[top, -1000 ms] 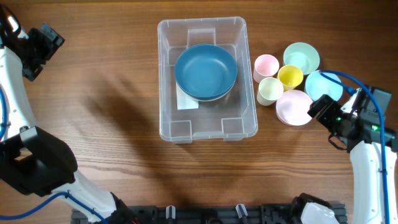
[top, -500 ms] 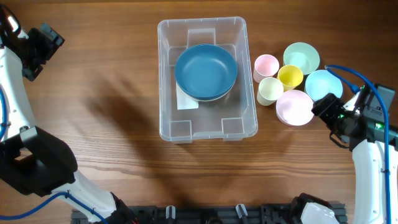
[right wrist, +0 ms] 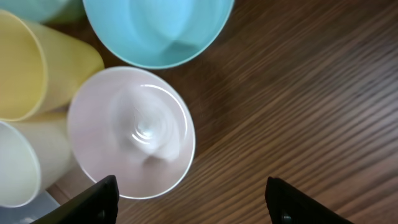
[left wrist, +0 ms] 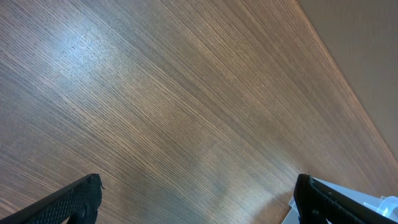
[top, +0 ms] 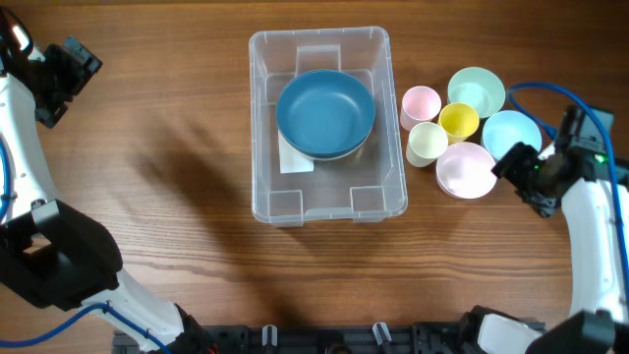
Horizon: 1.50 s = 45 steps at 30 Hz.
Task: Pack container
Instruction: 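Reach the right gripper to the pink bowl rim and grasp it, then carry the pink bowl with the right gripper into the container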
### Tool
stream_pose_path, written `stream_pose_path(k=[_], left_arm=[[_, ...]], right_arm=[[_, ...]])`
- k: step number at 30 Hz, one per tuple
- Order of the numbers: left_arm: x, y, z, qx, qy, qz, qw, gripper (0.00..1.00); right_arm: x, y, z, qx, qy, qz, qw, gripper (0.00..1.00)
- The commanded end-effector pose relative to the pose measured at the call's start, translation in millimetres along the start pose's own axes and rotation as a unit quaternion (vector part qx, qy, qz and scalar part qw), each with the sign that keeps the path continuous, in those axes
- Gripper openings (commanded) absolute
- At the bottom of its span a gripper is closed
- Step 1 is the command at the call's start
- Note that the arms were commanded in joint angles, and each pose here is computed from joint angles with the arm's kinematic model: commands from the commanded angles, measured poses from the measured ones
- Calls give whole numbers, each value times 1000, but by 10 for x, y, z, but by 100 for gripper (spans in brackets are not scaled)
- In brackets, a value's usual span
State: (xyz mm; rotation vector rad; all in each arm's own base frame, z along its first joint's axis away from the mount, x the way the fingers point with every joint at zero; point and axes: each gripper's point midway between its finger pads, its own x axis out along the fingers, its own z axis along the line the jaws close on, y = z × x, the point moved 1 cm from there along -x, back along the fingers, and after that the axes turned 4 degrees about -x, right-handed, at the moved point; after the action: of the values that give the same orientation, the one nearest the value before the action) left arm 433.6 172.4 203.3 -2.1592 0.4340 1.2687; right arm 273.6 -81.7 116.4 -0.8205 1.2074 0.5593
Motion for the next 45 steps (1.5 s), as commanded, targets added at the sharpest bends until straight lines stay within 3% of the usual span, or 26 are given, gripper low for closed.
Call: stream_pose_path(k=[1,20,24,29,35,42,45], left_arm=[[-175,-79,-65,0,10,-23,1000,100],[-175,-79,-65,0,10,-23,1000,100],[-175,-79,-65,0,10,-23,1000,100],[-175,-79,-65,0,10,-23,1000,100],[-175,-79,-65,0,10,-23,1000,100],[-175,-79,-65,0,10,-23,1000,100],[-175,-79,-65,0,10,-23,1000,100]], right_arm=[[115,5,172,-38,-7,14,999,76],[785,19,267,-44,9,67,997,70],[867,51,243,-34,17,79,996,51],[882,116,193,-27,28,91,995,41],[865,161,104,-24,53,99,993,18],[831,281,49,-24,64,125,990,4],[803,348,6,-27,74,140,987,4]])
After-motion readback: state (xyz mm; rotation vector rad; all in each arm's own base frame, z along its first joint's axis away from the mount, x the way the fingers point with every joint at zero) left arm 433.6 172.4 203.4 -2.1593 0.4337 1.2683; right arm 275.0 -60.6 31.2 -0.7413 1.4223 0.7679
